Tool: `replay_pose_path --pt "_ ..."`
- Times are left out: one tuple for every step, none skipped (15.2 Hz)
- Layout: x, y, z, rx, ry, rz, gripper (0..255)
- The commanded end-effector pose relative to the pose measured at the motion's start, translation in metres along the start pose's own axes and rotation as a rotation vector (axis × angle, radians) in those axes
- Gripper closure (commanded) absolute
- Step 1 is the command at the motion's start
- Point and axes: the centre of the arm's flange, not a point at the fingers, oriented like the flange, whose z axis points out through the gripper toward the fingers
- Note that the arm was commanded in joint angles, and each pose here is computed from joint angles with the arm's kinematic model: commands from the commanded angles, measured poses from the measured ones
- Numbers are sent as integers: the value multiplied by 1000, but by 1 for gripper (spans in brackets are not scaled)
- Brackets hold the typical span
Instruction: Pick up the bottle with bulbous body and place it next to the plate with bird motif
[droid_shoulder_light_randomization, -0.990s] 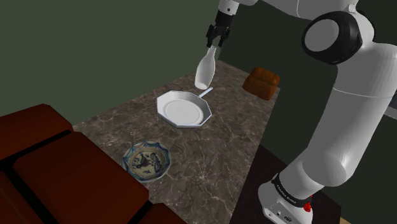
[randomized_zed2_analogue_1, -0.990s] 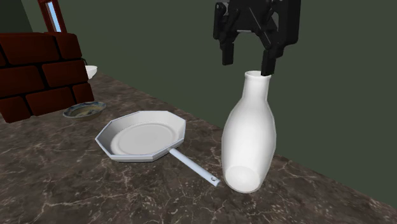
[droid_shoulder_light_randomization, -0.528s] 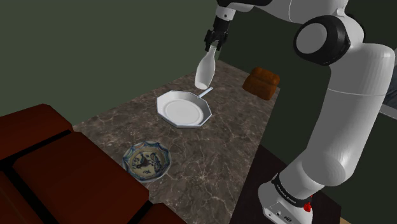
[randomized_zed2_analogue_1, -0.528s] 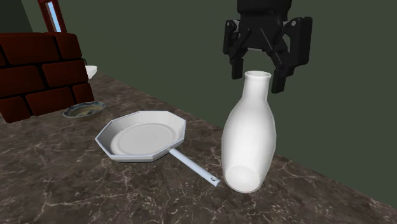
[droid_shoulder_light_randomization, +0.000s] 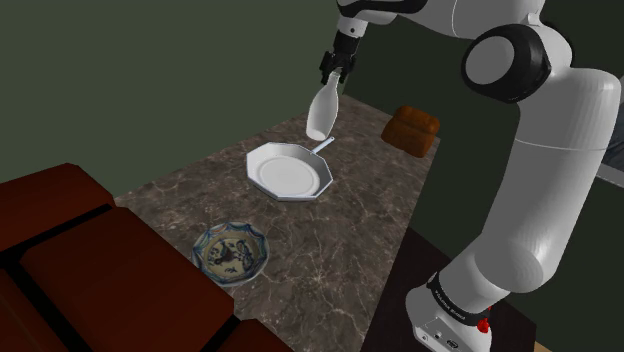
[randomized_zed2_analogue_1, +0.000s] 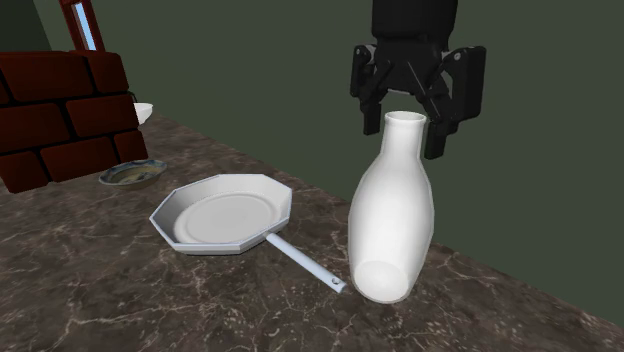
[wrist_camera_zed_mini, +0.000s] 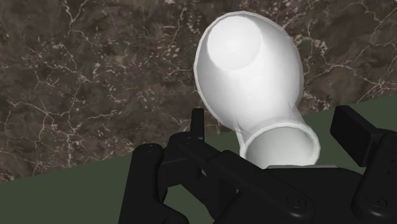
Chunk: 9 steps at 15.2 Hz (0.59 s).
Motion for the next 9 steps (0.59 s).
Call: replay_pose_path --pt "0 0 0 0 0 0 0" --pt "0 0 0 0 0 0 255" --pt "0 0 0 0 0 0 255" --pt "0 0 0 0 0 0 255" --pt "0 0 0 0 0 0 255" --pt "0 0 0 0 0 0 255" --pt "0 0 0 0 0 0 255" --pt "0 0 0 0 0 0 255" --pt "0 0 0 0 0 0 255"
